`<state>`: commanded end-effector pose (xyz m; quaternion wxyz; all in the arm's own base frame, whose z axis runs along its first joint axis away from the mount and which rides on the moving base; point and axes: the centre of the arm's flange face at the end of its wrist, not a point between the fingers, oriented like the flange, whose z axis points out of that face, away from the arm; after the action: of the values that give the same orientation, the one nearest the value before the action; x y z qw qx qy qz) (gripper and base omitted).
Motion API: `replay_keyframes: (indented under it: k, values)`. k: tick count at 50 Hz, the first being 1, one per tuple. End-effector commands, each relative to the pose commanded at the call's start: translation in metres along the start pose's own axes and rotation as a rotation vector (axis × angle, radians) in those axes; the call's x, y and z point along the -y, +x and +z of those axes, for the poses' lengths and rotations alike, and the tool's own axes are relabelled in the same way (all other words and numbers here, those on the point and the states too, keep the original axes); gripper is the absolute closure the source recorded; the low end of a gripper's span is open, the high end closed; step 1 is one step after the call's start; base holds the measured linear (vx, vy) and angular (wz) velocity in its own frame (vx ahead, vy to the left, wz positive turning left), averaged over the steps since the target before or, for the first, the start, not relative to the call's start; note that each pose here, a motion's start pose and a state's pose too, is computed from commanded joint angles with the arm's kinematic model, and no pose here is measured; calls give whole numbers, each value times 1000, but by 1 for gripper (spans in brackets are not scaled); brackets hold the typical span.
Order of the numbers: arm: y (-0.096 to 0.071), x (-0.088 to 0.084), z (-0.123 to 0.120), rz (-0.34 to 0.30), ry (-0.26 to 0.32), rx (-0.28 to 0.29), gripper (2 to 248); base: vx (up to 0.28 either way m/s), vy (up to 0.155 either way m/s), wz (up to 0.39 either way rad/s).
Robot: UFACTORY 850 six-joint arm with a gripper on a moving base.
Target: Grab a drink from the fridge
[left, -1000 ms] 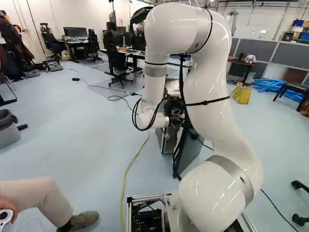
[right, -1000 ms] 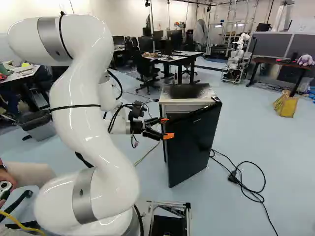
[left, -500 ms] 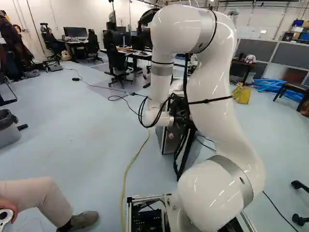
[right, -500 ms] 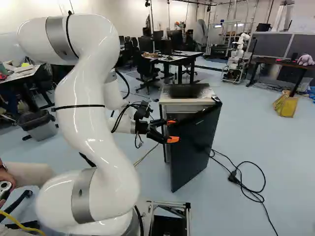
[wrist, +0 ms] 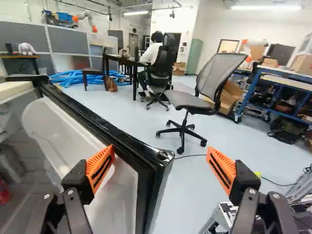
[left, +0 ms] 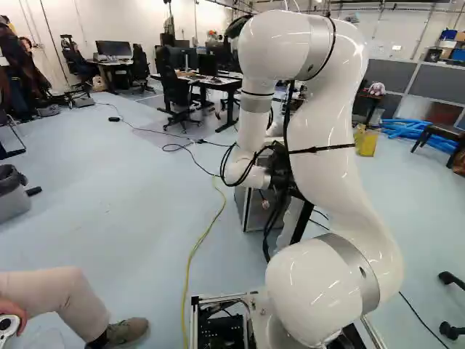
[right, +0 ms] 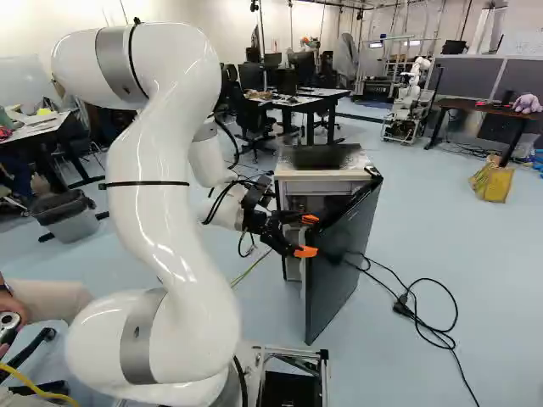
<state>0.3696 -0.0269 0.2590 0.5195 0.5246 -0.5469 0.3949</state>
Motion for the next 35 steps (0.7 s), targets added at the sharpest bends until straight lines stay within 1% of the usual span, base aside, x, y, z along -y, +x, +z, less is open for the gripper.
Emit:
replay_keyframes:
  k: [19,35]
  values:
    - [8,6,36,46,-165,29,3,0,0,0]
    - [19,20,74,99,-274,50,3,0,0,0]
